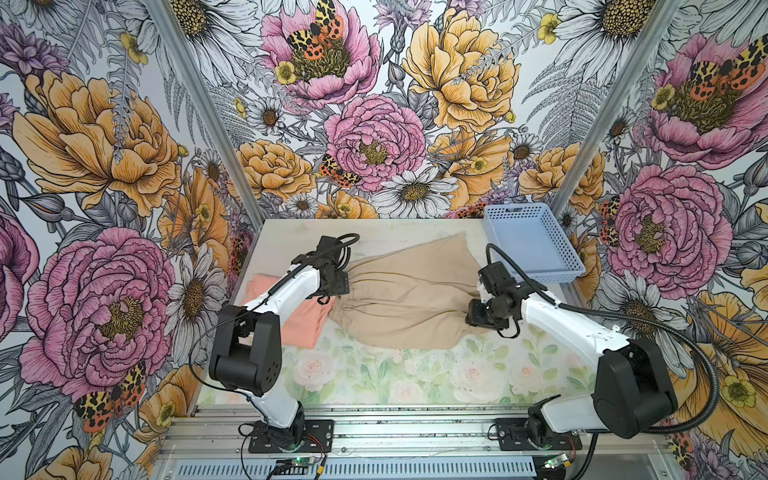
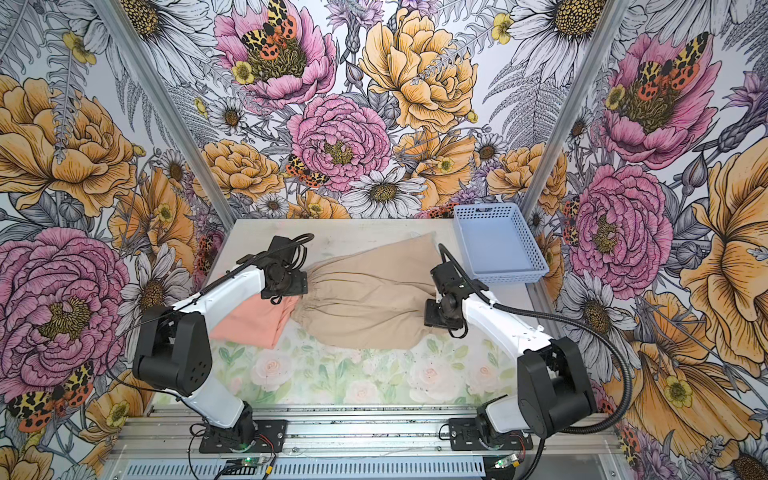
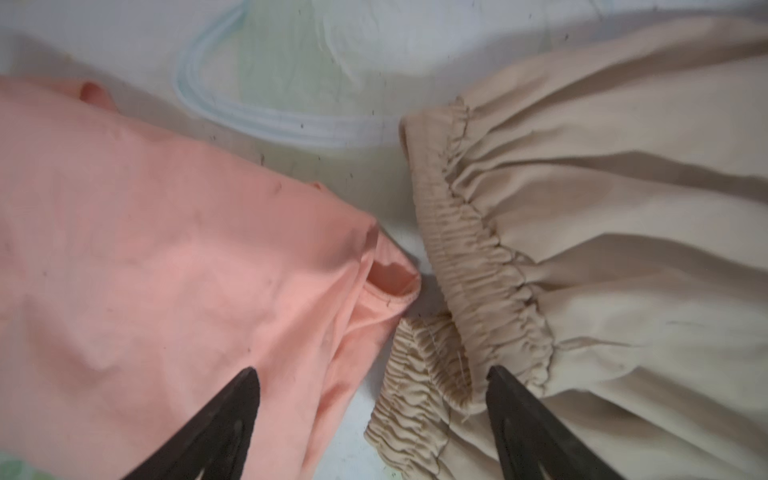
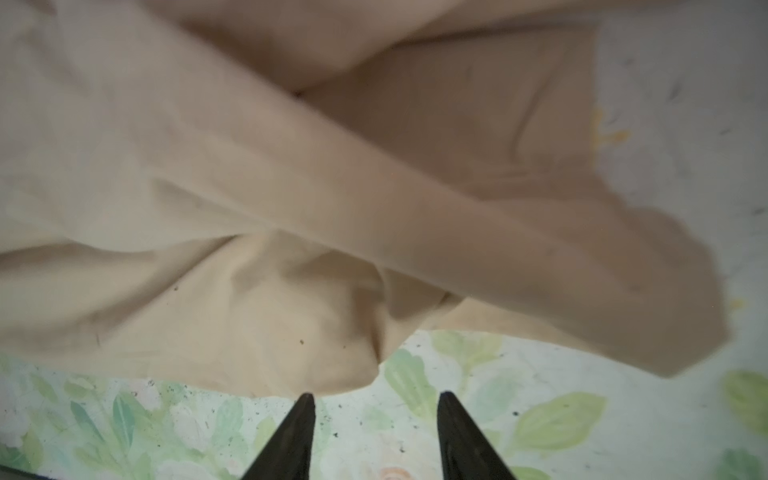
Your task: Fold and stack the mixed laundry pile
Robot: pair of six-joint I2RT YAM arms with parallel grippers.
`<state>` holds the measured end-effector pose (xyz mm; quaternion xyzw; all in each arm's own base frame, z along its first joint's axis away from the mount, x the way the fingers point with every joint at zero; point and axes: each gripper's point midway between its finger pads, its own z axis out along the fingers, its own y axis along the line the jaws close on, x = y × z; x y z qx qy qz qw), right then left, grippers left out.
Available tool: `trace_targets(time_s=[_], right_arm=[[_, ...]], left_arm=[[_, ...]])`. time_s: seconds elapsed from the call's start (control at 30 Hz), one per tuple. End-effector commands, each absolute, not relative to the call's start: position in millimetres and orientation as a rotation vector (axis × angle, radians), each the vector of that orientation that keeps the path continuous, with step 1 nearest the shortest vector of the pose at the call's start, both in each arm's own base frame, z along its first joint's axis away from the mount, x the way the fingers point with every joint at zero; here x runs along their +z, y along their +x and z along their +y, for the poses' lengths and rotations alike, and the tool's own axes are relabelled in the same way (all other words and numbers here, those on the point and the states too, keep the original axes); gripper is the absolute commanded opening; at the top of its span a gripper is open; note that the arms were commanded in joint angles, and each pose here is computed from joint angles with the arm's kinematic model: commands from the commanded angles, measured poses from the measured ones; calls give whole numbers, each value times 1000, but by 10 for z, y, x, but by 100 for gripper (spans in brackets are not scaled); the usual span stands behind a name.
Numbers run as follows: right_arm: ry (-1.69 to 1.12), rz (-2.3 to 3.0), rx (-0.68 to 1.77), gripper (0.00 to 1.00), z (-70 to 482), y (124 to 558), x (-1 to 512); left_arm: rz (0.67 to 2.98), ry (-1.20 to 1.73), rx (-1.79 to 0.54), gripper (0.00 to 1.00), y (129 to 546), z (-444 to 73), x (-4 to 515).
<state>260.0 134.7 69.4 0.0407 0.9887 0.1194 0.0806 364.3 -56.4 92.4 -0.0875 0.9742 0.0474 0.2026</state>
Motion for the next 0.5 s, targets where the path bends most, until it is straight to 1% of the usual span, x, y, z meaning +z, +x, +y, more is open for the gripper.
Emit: trace_targets(time_s=[0.0, 0.07, 0.1, 0.13, 0.2, 0.23, 0.27, 0.3, 0.47], right_arm=[[152, 2963, 392, 52, 1542, 2671, 499], [133, 2987, 366, 53, 1572, 2672, 354], [132, 3002, 372, 51, 1594, 2665, 280], [128, 3007, 378, 46, 1612, 2666, 243], [120, 3000, 397, 22, 1634, 2674, 278], [121, 2993, 396, 12, 1617, 2665, 338], [124, 2983, 398, 4, 1592, 2646, 427], [134, 2976, 408, 0, 1556, 2619, 523], [197, 2958, 461, 0, 1345, 2493, 853]], left_arm=[[2726, -305, 108, 87, 3495, -591, 884], [2728, -304, 105, 86, 3431, -605, 879], [2728, -306, 103, 86, 3402, -612, 876], [2742, -298, 62, 86, 3365, -672, 867], [2761, -296, 56, 84, 3281, -692, 838], [2771, -293, 56, 83, 3243, -702, 828], [2780, -285, 56, 81, 3193, -726, 824], [2791, -274, 49, 79, 3133, -761, 812], [2833, -213, -4, 73, 2870, -1050, 718]])
